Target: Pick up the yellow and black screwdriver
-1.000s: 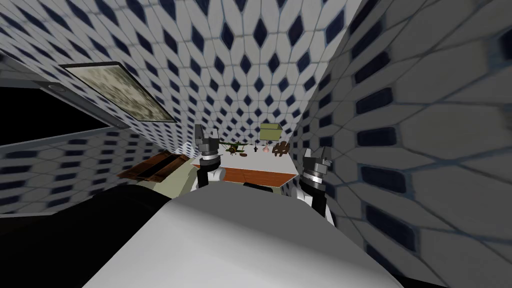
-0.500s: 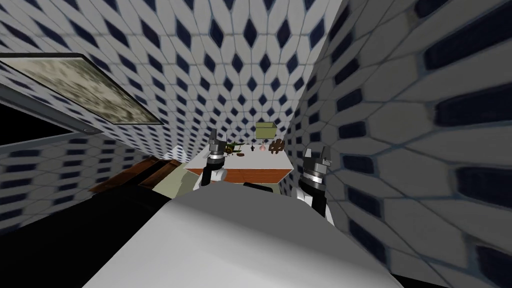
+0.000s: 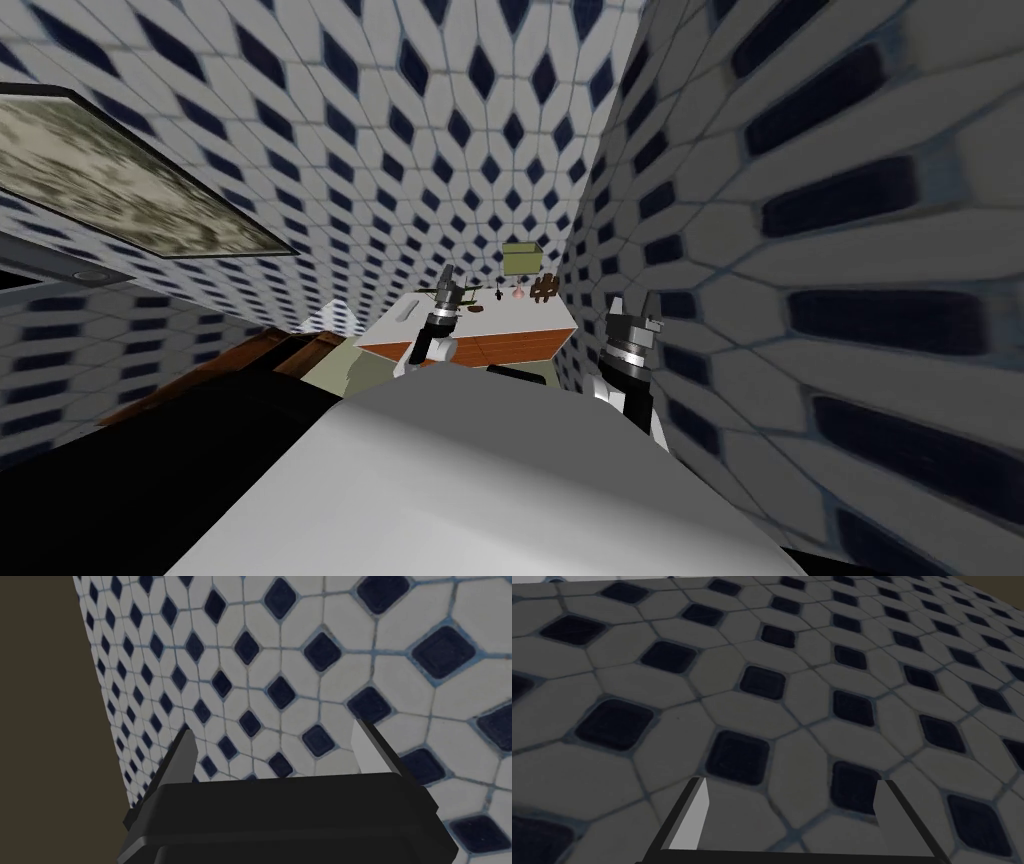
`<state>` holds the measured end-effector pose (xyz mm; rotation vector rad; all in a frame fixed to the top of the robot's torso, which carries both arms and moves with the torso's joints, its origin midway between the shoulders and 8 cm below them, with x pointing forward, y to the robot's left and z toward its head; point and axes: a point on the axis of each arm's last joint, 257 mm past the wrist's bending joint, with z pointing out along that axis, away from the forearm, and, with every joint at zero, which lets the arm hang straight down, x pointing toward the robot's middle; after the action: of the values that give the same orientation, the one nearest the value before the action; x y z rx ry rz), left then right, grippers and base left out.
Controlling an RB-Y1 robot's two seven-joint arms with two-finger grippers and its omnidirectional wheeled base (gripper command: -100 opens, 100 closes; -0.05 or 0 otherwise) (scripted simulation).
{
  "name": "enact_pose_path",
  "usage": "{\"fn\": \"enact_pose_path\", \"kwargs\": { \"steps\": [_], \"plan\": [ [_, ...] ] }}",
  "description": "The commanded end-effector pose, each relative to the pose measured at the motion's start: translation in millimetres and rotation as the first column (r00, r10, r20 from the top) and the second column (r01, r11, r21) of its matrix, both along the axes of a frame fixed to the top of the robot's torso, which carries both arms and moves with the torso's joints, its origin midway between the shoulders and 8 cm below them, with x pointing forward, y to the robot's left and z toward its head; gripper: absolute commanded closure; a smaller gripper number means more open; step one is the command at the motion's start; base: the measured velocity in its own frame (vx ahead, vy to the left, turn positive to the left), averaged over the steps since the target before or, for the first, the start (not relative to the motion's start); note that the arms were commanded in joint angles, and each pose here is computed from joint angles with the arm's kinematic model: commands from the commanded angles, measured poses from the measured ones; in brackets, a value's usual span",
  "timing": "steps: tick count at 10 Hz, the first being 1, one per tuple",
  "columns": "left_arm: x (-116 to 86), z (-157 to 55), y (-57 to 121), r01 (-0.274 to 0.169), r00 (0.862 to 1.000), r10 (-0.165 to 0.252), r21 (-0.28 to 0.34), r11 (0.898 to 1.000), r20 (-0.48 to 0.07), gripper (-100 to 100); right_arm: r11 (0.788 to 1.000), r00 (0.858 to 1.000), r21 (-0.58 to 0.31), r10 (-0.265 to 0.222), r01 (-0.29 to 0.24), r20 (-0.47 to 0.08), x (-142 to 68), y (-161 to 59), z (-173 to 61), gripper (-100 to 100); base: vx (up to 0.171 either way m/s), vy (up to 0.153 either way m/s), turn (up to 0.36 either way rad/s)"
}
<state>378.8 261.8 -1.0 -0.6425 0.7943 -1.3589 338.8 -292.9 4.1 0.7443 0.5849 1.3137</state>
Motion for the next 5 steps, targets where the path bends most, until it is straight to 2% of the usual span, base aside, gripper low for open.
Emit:
{"fn": "enact_pose_path", "kwargs": {
  "steps": [1, 2, 3, 4, 5],
  "plan": [
    [13, -24, -4.2, 0.028, 0.997, -0.028, -0.004, 1.000, -0.077, -100, 1.000, 1.000, 0.000, 0.000, 0.000, 0.000, 0, 0, 0, 0, -0.055, 0.003, -0.183],
    [23, -44, -9.3, 0.052, 0.989, -0.053, -0.008, 0.999, -0.140, -100, 1.000, 1.000, 0.000, 0.000, 0.000, 0.000, 0, 0, 0, 0, -0.079, 0.014, -0.280],
    [23, -45, -9.1, 0.052, 0.989, -0.052, -0.008, 0.999, -0.142, -100, 1.000, 1.000, 0.000, 0.000, 0.000, 0.000, 0, 0, 0, 0, -0.059, 0.010, -0.131],
    [32, -67, -14.0, 0.074, 0.975, -0.075, -0.012, 0.997, -0.209, -100, 1.000, 1.000, 0.000, 0.000, 0.000, 0.000, 0, 0, 0, 0, -0.053, -0.001, -0.210],
    [32, -67, -14.0, 0.074, 0.975, -0.075, -0.012, 0.997, -0.209, -100, 1.000, 1.000, 0.000, 0.000, 0.000, 0.000, 0, 0, 0, 0, -0.037, 0.000, -0.095]
  ]
}}
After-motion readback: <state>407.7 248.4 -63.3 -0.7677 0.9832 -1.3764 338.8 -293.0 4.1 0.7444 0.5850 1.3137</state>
